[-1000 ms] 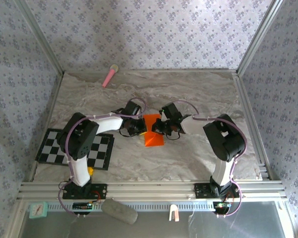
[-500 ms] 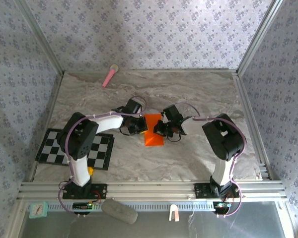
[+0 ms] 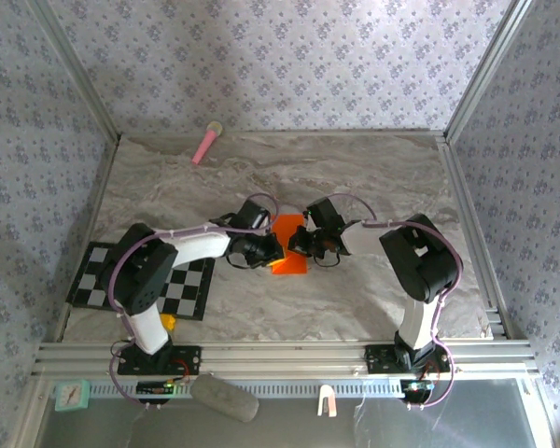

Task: Fold a paper plane with a square sheet of paper (pick it up from the middle)
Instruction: Fold the triangle a second time at the center of the table.

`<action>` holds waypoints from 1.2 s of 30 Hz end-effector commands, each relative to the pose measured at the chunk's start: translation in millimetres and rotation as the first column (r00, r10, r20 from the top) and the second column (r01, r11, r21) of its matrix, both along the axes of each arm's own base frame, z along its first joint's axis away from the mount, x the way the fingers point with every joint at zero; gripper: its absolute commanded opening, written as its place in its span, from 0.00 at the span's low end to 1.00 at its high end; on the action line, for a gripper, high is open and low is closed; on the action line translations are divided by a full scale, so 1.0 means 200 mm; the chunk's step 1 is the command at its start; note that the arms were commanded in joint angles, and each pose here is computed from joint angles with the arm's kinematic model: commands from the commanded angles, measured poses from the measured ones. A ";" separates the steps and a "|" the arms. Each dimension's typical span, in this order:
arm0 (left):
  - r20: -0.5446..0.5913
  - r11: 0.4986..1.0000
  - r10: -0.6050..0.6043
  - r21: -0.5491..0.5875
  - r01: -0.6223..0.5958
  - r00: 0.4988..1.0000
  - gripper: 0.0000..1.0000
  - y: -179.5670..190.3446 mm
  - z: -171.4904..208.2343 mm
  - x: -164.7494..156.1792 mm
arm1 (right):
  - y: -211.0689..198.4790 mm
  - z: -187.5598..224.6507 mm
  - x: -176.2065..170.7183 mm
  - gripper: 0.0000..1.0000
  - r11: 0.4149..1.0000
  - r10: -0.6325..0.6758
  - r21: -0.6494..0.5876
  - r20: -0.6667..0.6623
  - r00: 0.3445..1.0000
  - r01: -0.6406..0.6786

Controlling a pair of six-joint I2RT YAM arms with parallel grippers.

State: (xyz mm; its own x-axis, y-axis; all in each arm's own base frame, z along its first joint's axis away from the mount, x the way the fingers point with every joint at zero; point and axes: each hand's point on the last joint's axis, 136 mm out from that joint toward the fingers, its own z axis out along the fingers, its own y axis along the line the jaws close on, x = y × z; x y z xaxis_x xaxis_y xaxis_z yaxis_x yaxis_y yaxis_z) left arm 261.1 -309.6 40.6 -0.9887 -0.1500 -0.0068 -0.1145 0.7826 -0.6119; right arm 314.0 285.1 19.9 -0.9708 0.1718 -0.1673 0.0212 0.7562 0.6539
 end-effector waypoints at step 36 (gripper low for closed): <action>-0.045 0.992 -0.043 0.120 0.048 0.998 0.11 0.06 -0.17 -0.09 | -0.18 -0.28 -0.14 0.01 0.983 -0.058 -0.182 -0.155 0.986 0.029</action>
